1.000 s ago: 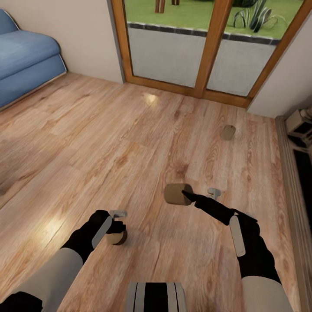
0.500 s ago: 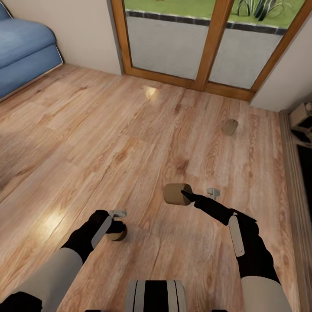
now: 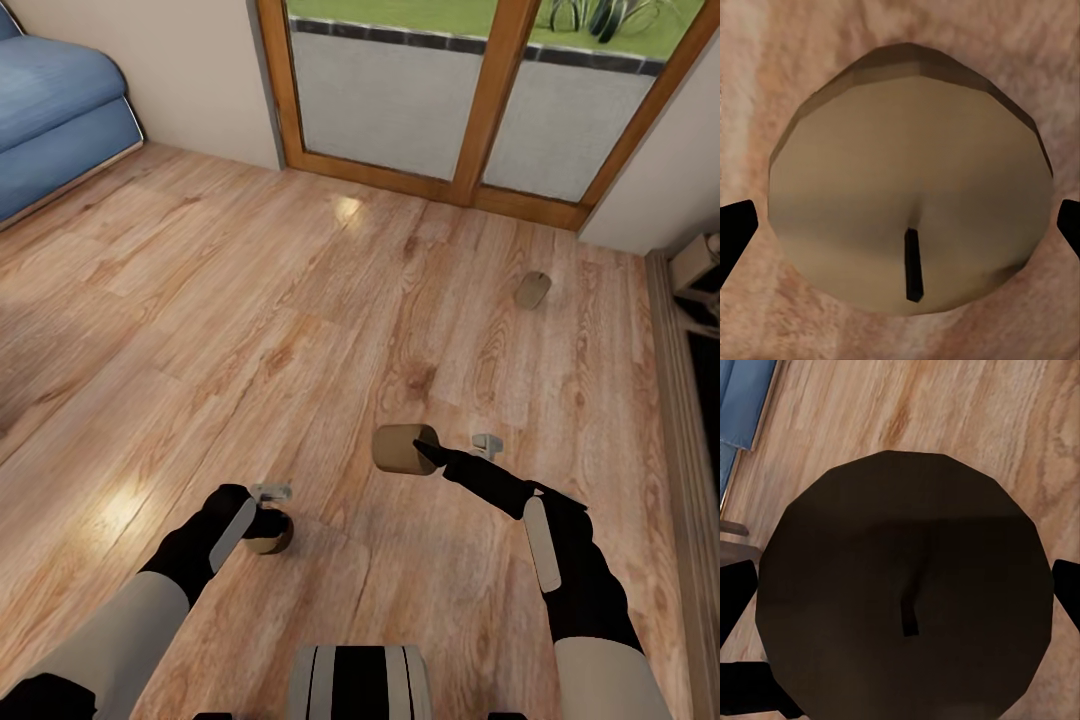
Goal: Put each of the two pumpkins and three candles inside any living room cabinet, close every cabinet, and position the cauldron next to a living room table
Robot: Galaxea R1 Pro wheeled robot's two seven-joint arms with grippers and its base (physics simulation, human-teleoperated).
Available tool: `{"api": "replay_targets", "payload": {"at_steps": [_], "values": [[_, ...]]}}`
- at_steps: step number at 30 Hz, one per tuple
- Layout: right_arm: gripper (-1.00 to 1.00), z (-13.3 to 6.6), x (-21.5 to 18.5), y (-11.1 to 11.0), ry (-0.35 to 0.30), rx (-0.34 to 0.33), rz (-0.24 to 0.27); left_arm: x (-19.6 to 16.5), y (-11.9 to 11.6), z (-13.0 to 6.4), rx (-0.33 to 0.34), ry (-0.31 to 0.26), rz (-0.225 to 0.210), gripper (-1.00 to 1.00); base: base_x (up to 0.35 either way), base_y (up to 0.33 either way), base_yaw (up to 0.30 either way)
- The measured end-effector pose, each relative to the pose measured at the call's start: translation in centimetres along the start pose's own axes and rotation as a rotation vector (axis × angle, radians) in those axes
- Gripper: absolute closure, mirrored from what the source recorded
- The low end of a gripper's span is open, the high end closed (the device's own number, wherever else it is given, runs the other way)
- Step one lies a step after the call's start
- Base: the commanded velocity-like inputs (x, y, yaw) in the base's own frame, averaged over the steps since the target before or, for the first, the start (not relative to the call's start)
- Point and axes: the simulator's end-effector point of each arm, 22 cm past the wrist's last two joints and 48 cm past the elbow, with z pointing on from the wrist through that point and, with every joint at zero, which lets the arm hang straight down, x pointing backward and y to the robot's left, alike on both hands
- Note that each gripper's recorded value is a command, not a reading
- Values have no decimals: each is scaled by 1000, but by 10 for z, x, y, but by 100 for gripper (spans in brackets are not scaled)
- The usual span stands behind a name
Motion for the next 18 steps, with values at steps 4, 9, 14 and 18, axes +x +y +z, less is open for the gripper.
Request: {"api": "replay_targets", "payload": {"at_steps": [4,9,14,18], "values": [[100,0,0,0,0,0,0,0,0,0,-2,1,0,-100,0,0,0],[100,0,0,0,1,0,1,1,2,1,-7,3,1,-100,0,0,0],[100,0,1,0,1,0,1,11,4,6,-13,28,1,-100,0,0,0],[100,0,1,0,1,-1,2,20,3,10,-17,49,0,-100,0,0,0]]}}
